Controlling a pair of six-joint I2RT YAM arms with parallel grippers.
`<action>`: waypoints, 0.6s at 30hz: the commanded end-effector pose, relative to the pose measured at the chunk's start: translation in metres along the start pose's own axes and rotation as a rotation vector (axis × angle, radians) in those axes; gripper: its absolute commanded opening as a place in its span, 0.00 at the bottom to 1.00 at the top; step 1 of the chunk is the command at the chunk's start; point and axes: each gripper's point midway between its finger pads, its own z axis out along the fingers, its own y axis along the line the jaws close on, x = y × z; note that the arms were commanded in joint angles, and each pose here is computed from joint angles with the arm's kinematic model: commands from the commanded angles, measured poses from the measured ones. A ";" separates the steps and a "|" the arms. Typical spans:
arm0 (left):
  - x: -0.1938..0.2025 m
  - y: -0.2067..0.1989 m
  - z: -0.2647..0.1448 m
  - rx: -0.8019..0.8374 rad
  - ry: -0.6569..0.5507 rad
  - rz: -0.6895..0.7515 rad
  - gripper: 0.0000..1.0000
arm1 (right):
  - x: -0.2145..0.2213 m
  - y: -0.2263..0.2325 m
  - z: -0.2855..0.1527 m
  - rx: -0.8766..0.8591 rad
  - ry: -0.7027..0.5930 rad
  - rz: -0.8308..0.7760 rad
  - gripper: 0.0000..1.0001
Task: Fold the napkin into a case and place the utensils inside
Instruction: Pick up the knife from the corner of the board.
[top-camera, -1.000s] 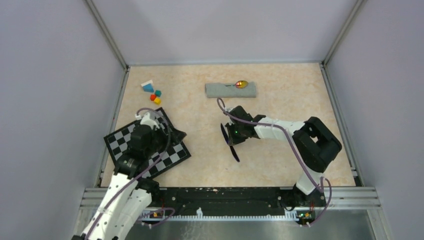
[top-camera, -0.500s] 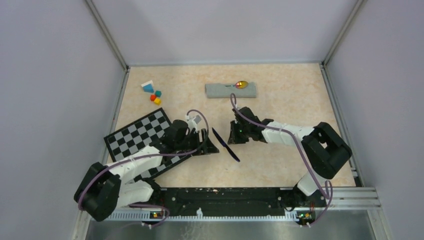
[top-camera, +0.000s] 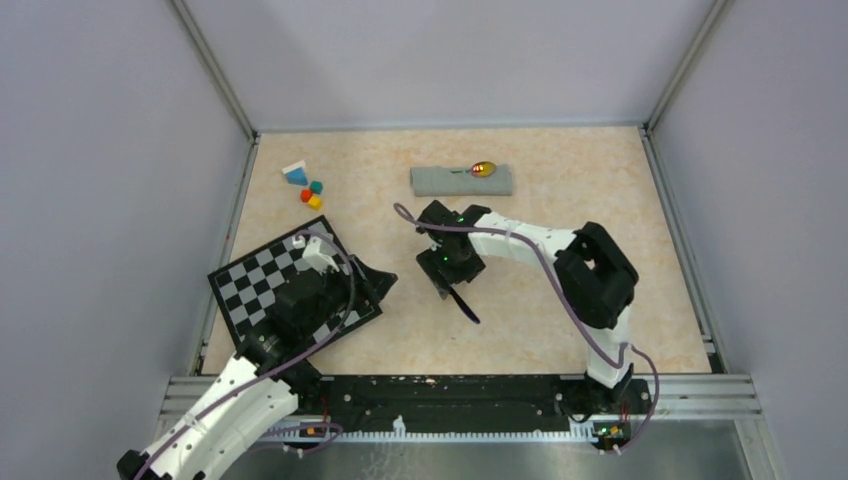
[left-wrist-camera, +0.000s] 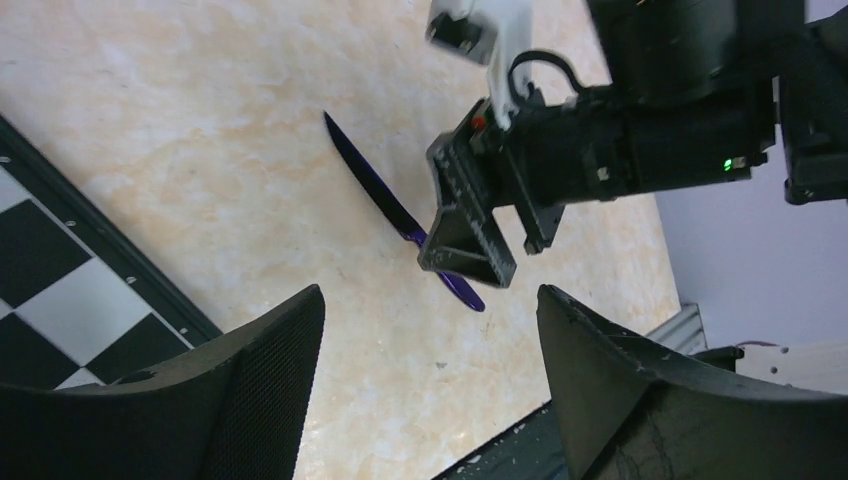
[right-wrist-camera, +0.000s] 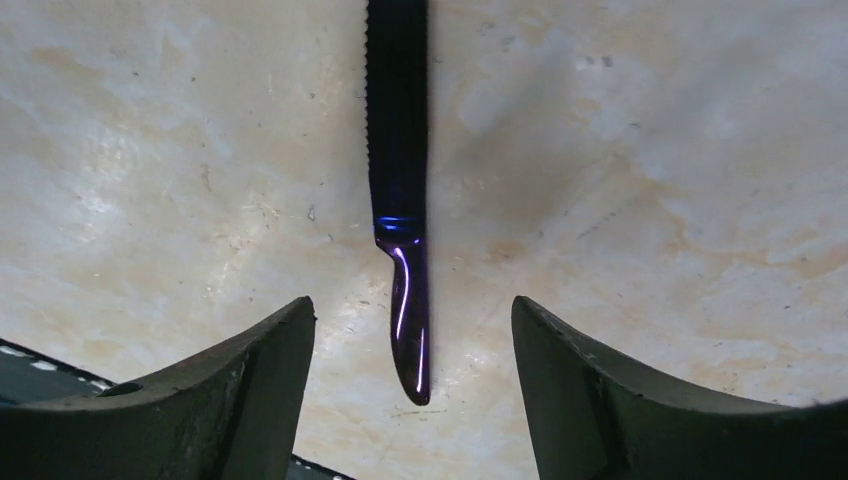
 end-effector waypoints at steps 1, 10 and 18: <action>-0.018 0.010 -0.016 -0.082 -0.069 0.062 0.82 | 0.015 -0.001 -0.001 0.105 0.157 -0.152 0.70; -0.025 0.010 -0.030 -0.091 -0.092 0.100 0.83 | 0.030 0.008 0.026 0.125 0.333 -0.198 0.60; -0.031 0.014 -0.037 -0.111 -0.126 0.126 0.84 | 0.048 0.004 0.043 0.140 0.386 -0.192 0.31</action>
